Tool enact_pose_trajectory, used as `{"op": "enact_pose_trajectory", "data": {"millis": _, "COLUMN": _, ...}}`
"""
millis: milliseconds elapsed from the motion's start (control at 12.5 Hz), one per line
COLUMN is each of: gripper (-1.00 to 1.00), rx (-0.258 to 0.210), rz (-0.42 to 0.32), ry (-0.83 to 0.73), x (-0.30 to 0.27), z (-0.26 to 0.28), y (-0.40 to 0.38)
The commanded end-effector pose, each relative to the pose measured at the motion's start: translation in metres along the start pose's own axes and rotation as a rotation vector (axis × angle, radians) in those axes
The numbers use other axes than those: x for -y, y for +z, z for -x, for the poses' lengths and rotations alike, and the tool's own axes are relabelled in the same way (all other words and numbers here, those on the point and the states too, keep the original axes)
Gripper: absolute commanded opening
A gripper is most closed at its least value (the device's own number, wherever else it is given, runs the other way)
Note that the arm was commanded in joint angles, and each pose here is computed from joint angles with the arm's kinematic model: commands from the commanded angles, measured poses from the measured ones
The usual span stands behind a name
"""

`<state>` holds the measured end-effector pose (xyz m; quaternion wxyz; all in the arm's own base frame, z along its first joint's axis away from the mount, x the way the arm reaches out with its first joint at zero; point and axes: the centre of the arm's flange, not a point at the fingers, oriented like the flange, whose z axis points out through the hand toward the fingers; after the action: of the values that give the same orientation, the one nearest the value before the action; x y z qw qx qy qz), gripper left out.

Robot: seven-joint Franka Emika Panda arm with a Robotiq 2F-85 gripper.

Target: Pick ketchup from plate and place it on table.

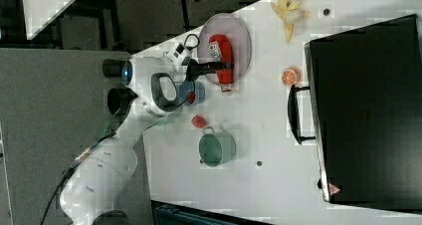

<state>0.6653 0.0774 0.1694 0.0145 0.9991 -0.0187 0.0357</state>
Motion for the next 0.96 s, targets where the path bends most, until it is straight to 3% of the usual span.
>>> {"op": "enact_pose_trajectory", "data": {"millis": 80, "gripper": 1.0, "rx": -0.068, "rz": -0.017, "ry": -0.042, "x": 0.0, "z": -0.016, "y": 0.002}}
{"op": "enact_pose_trajectory", "data": {"millis": 320, "gripper": 0.92, "rx": -0.073, "rz": -0.021, "ry": -0.038, "x": -0.001, "z": -0.017, "y": 0.016}}
{"op": "enact_pose_trajectory", "data": {"millis": 560, "gripper": 0.24, "rx": -0.1, "rz": -0.031, "ry": -0.037, "x": 0.001, "z": -0.021, "y": 0.014}}
{"op": "enact_pose_trajectory", "data": {"millis": 800, "gripper": 0.24, "rx": -0.11, "rz": -0.035, "ry": -0.031, "x": 0.001, "z": -0.023, "y": 0.009}}
{"op": "enact_pose_trajectory", "data": {"millis": 960, "gripper": 0.24, "rx": -0.15, "rz": -0.044, "ry": 0.002, "x": -0.004, "z": -0.033, "y": -0.016}}
